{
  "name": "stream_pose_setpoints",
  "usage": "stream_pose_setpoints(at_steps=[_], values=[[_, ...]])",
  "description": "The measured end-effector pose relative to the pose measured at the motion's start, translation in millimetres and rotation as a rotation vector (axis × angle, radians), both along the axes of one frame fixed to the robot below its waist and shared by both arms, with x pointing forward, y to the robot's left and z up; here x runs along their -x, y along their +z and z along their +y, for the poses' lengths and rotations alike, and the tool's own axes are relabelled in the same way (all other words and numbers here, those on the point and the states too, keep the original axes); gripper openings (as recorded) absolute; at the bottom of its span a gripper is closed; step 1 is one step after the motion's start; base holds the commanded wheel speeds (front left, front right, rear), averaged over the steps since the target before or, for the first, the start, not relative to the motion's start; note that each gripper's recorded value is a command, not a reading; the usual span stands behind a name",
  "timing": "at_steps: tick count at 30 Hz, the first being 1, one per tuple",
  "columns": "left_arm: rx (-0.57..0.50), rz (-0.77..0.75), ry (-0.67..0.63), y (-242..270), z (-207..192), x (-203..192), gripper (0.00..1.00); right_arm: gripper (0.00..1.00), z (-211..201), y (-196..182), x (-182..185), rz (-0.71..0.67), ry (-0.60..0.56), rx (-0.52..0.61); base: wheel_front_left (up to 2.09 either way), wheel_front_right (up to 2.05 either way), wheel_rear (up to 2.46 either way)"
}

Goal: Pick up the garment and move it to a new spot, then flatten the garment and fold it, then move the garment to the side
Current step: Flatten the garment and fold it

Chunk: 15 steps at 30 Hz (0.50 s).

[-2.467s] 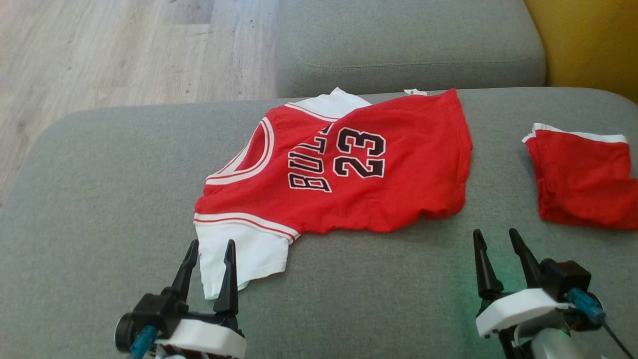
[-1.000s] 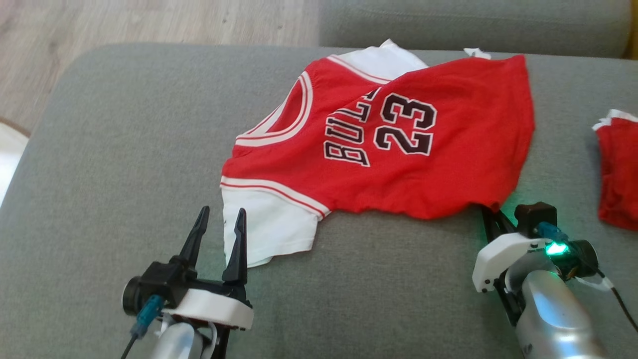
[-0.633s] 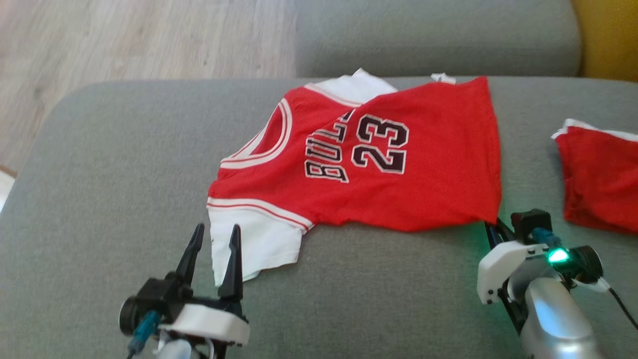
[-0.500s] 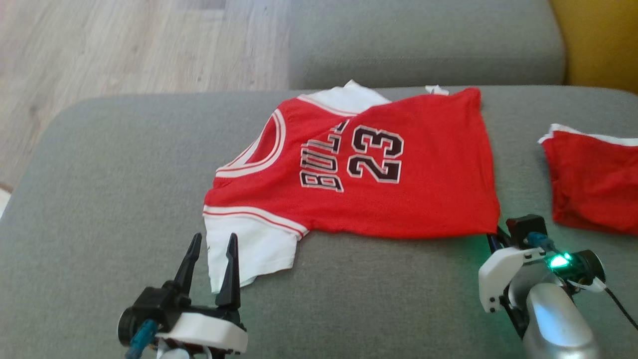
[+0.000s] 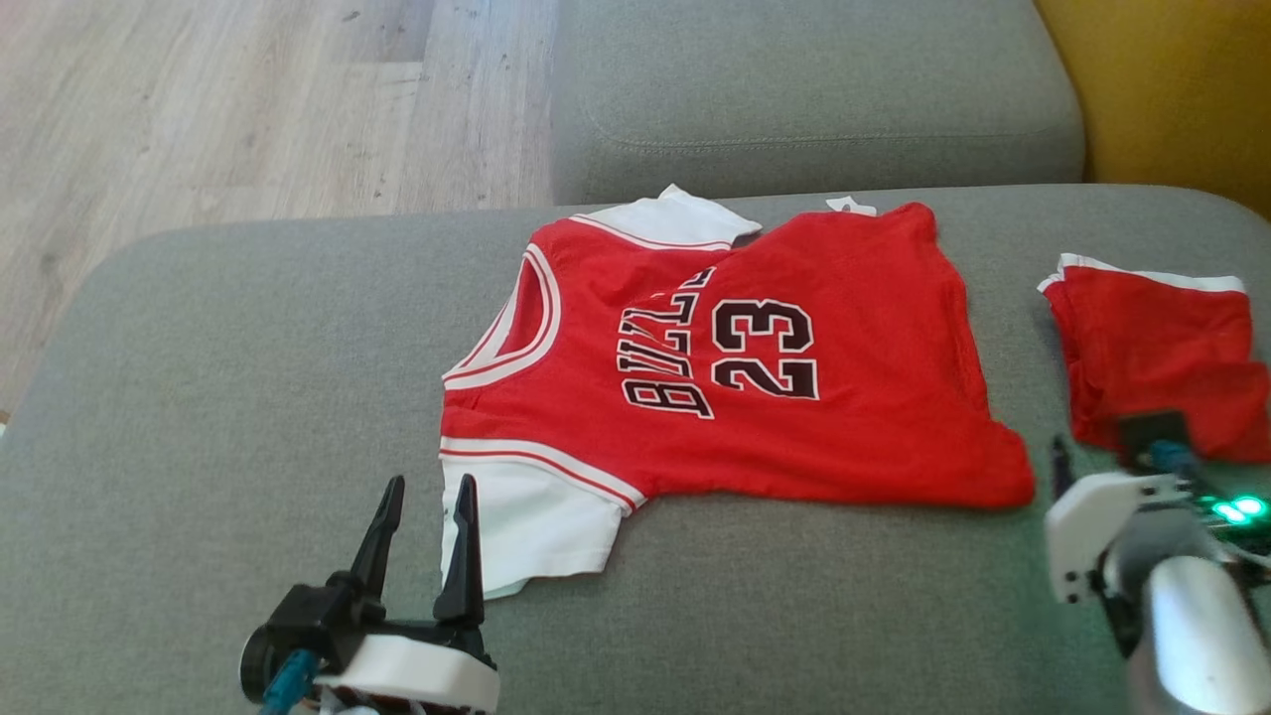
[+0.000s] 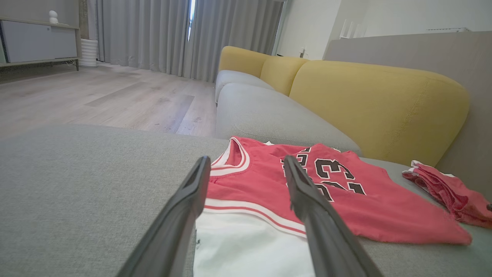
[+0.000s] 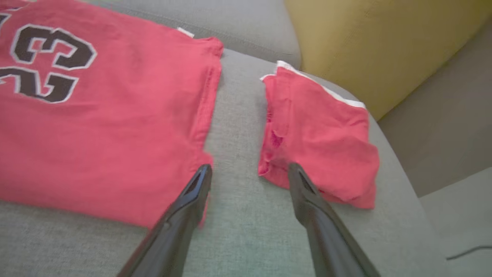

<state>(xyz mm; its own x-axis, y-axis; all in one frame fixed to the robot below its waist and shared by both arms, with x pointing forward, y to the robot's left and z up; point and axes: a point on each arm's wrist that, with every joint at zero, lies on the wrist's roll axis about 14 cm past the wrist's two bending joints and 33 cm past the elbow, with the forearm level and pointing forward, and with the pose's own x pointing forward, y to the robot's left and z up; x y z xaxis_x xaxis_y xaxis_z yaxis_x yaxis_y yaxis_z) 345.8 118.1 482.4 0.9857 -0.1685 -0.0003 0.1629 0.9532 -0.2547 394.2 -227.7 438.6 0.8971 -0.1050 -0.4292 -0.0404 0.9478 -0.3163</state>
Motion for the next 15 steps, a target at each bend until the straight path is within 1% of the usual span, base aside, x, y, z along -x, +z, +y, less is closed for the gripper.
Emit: stream_pose_setpoints(at_steps=[3, 5, 6, 8, 11, 12, 15], values=[[0.001, 0.003, 0.003, -1, 1, 0, 1.00, 1.00, -10, 20, -4, -0.077, -0.039, -0.005, 0.00, 0.00, 0.00], [0.000, 0.007, 0.004, -2, 1, -1, 1.00, 1.00, -11, 38, -10, -0.154, -0.036, -0.006, 0.00, 0.00, 0.00], [0.001, 0.009, 0.004, -3, 1, -1, 1.00, 1.00, -8, 47, -13, -0.202, -0.029, -0.026, 0.00, 0.00, 0.00], [0.001, 0.011, 0.005, -4, 2, -1, 1.00, 1.00, 6, 64, -19, -0.293, 0.008, -0.095, 0.00, 0.00, 0.00], [0.001, 0.012, 0.011, -4, 4, -2, 1.00, 1.00, 28, 80, -21, -0.395, 0.060, -0.204, 0.00, 0.00, 0.00], [0.001, 0.012, 0.011, -4, 4, -2, 1.00, 1.00, 28, 80, -21, -0.395, 0.060, -0.204, 0.00, 0.00, 0.00], [0.001, 0.007, 0.017, -2, 6, -3, 1.00, 1.00, 35, 79, -13, -0.455, 0.055, -0.340, 0.00, 0.00, 0.00]])
